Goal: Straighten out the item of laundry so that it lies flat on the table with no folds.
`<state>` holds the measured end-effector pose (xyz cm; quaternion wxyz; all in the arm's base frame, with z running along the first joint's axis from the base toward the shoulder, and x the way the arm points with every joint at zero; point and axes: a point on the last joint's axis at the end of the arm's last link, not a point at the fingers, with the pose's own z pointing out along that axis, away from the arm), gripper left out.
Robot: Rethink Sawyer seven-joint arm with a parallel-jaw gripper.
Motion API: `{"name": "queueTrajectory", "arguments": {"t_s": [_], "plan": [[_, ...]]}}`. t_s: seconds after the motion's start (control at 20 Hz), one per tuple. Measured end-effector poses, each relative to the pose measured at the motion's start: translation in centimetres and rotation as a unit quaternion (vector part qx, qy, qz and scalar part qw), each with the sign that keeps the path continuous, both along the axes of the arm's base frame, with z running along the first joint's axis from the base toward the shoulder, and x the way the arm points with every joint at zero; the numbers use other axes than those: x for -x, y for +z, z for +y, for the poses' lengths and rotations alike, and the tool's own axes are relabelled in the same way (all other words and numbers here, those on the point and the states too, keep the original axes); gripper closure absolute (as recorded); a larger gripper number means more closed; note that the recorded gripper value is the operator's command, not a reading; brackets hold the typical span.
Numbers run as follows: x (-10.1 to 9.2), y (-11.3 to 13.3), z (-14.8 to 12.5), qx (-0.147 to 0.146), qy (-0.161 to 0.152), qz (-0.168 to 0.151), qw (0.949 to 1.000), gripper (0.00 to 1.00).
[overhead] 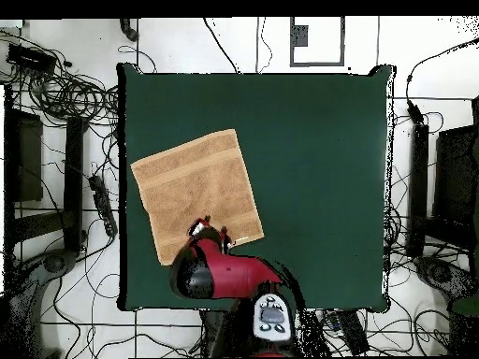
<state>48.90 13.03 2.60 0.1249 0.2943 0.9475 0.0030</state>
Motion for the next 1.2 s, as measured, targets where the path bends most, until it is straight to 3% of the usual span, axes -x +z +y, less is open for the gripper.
{"name": "queueTrajectory", "arguments": {"t_s": [0.2,0.35,0.7,0.8,1.2], "plan": [[4.3,-0.5,-4.3,0.014,0.022,-0.026,0.9993,0.00],[5.8,-1.5,-6.4,0.017,0.028,-0.045,0.9984,0.00],[9.7,-7.8,-10.0,0.004,0.018,-0.081,0.9965,0.00],[10.2,-7.5,-10.3,-0.001,0.029,-0.118,0.9926,0.00],[11.3,-8.0,-10.8,-0.016,0.042,-0.152,0.9874,0.00]]}}
